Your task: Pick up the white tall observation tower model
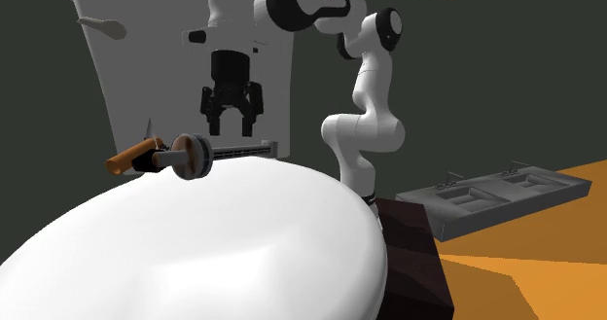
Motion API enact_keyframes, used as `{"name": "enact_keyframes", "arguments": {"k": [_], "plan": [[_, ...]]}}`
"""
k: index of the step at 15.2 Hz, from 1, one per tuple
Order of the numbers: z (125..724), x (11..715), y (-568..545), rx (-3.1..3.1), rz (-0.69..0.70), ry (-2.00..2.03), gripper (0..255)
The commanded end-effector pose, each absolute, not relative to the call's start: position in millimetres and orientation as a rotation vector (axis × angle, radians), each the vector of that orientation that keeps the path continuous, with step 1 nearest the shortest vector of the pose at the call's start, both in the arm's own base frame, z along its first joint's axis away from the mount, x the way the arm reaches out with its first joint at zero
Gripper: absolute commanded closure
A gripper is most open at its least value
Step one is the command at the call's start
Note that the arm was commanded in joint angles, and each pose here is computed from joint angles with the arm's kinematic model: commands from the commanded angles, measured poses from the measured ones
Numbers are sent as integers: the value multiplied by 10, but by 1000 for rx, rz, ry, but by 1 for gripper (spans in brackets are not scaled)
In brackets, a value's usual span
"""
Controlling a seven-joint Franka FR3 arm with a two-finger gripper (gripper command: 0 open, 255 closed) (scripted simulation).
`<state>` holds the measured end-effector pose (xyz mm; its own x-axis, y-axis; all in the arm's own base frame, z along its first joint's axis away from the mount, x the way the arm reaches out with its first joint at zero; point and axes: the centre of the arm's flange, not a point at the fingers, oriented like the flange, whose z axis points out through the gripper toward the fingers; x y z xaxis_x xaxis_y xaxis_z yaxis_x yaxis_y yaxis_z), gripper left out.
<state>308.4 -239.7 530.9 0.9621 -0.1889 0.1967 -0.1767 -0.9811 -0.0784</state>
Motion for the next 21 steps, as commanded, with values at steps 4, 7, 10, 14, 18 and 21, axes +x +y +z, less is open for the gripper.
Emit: {"name": "enact_keyframes", "arguments": {"k": [4,7,10,14,18,21], "plan": [[5072,3080,-2486,-3050,-328,291,0],[4883,3080,-2486,-3050,-328,291,0],[4882,3086,-2482,-3050,-328,291,255],[4882,3085,-2483,-3050,-328,291,255],[4881,3085,-2481,-3050,-328,291,255],[4989,3079,-2485,-3050,-328,291,255]]}}
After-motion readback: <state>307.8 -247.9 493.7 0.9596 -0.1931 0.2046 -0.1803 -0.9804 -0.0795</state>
